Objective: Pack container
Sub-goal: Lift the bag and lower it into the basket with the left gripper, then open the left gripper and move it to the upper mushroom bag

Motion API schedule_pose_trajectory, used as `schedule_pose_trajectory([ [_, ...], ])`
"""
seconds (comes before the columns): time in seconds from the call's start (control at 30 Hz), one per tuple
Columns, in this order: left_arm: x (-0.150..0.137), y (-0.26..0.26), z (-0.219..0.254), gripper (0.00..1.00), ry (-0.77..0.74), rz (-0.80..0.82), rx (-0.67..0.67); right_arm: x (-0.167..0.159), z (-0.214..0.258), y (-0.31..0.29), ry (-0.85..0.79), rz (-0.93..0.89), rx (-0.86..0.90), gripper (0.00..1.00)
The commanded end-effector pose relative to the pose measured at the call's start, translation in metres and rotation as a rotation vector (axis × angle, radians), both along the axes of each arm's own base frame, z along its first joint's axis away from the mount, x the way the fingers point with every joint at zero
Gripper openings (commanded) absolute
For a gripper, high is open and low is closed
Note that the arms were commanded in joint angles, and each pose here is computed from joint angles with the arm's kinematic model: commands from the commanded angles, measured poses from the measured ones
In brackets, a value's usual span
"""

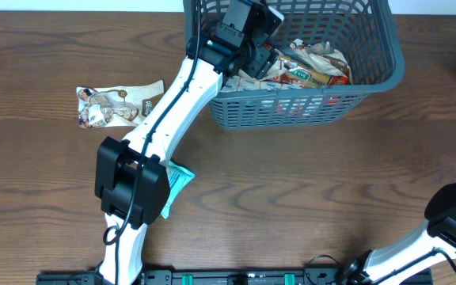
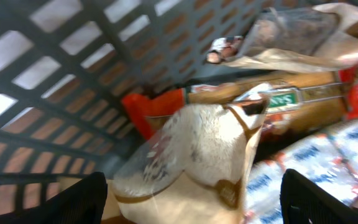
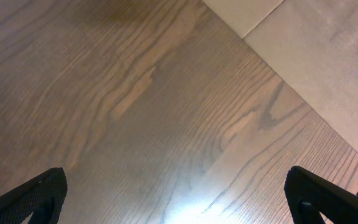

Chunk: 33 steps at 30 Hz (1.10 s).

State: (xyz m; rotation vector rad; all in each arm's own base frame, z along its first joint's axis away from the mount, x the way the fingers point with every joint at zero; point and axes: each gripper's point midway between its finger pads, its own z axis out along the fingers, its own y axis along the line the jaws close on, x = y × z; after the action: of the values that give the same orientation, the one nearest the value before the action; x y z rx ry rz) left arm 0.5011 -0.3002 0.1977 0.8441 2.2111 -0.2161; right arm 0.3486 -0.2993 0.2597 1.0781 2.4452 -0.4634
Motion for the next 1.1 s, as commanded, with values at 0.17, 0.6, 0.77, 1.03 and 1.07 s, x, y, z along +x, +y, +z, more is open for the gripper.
schedule_pose_trajectory([
  [0.17,0.004,0.041,0.141,0.78,-0.304,0.146,-0.011,-0.002,-0.005,-0.004,0.018,0.004,0.001,0.99],
  [0.6,-0.152,0.149,0.244,0.79,-0.286,0.232,0.057,-0.002,-0.005,-0.004,0.018,0.004,0.001,0.99],
  [0.77,-0.2,0.162,0.232,0.98,-0.178,0.166,0.076,-0.002,-0.005,-0.004,0.018,0.004,0.001,0.99],
  [1.03,-0.161,0.26,0.243,0.99,-0.252,0.914,-0.057,-0.002,-0.005,-0.004,0.018,0.003,0.001,0.99],
  [1.07,-0.158,0.283,0.243,0.99,-0.281,1.088,-0.101,-0.002,-0.005,-0.004,0.018,0.004,0.001,0.99],
])
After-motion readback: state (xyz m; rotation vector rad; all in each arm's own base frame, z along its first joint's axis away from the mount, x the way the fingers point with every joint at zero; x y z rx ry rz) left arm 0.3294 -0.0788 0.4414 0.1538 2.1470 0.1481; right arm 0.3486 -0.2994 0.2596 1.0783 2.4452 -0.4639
